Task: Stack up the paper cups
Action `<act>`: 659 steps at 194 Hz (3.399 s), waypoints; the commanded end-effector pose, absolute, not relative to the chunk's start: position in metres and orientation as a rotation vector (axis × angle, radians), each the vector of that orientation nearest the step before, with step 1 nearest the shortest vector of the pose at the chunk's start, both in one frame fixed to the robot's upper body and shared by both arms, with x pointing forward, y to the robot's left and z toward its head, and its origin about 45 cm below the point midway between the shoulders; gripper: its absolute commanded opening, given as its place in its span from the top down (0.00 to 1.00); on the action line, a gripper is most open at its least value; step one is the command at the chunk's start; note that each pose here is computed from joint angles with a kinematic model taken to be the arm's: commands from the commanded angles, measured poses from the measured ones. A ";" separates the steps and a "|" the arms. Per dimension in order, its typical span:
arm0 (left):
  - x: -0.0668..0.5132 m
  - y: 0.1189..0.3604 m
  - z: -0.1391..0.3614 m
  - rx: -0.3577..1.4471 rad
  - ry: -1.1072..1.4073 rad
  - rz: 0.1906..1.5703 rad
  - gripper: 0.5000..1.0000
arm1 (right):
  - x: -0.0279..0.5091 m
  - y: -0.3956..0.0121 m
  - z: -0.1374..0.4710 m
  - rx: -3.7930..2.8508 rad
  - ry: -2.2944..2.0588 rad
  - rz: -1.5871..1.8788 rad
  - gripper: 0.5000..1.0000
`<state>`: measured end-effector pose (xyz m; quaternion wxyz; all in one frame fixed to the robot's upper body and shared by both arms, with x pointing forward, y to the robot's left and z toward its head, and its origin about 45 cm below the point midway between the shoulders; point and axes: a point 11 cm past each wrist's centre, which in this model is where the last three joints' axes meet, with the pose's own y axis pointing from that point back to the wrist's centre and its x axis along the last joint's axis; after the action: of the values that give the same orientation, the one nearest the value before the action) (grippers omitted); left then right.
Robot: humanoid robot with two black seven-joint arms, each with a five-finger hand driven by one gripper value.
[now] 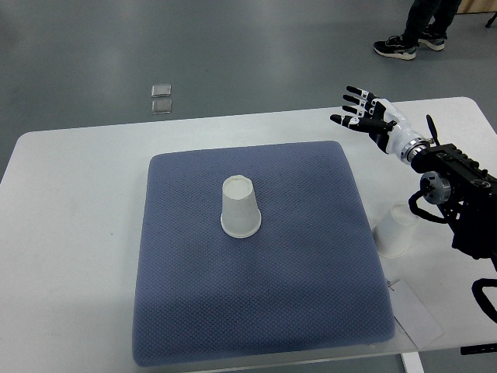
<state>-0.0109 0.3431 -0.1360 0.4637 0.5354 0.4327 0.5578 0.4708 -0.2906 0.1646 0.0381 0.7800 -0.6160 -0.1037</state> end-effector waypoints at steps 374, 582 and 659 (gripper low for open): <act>-0.011 0.343 -0.136 1.315 1.063 1.370 0.00 | 0.380 -0.398 0.352 2.029 -0.576 0.901 0.19; -0.011 0.343 -0.136 1.315 1.063 1.370 0.00 | 0.353 -0.352 0.244 1.992 -0.234 0.930 0.20; -0.011 0.343 -0.136 1.315 1.063 1.370 0.00 | 0.342 -0.359 0.214 1.954 -0.187 0.931 0.21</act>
<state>-0.0110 0.3430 -0.1360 0.4639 0.5353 0.4328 0.5576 0.3457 -0.3565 0.2210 0.4631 0.8004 -0.0786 0.3723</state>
